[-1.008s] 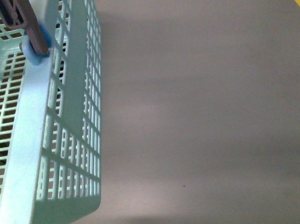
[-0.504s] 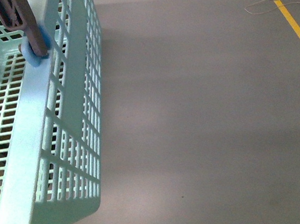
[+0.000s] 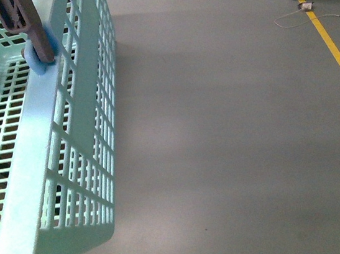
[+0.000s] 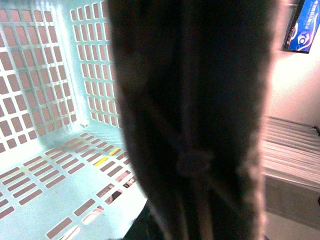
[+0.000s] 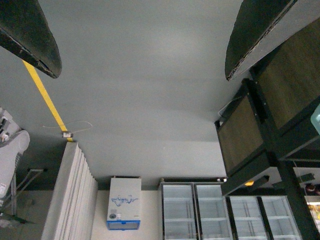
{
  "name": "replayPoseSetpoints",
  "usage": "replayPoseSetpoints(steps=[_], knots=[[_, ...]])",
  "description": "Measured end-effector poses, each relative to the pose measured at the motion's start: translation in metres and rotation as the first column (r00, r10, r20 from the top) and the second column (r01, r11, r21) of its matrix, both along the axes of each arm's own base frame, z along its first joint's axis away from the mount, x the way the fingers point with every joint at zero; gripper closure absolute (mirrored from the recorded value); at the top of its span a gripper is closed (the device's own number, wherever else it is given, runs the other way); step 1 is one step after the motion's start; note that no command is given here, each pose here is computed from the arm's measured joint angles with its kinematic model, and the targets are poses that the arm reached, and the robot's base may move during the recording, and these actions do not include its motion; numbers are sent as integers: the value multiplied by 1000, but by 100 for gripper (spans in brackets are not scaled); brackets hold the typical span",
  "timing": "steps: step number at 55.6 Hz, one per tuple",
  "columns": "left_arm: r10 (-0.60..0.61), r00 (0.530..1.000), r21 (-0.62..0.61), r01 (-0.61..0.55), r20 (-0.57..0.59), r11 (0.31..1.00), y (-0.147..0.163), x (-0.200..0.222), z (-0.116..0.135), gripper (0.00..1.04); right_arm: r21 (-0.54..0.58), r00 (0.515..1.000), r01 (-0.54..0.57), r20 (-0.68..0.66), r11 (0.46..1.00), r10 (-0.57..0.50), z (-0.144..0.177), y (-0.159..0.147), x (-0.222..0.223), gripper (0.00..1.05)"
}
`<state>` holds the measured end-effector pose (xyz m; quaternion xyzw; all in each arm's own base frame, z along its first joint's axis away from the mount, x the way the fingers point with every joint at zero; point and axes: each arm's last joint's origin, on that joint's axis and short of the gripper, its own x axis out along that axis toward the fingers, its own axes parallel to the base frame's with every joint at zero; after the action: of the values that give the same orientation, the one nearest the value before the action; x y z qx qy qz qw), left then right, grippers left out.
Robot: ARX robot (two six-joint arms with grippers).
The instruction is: Pick lemon and mango into basket
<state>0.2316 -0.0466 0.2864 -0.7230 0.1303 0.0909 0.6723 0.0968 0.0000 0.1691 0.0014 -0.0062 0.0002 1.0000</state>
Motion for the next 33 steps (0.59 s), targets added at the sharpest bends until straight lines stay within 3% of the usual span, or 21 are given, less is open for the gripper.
replayPoseSetpoints(steps=[33], knots=[[-2,1000,-2,2,-2,1000,-1,0,-1,100,0,1000,3,0,1000,-3,0,0,0,9]])
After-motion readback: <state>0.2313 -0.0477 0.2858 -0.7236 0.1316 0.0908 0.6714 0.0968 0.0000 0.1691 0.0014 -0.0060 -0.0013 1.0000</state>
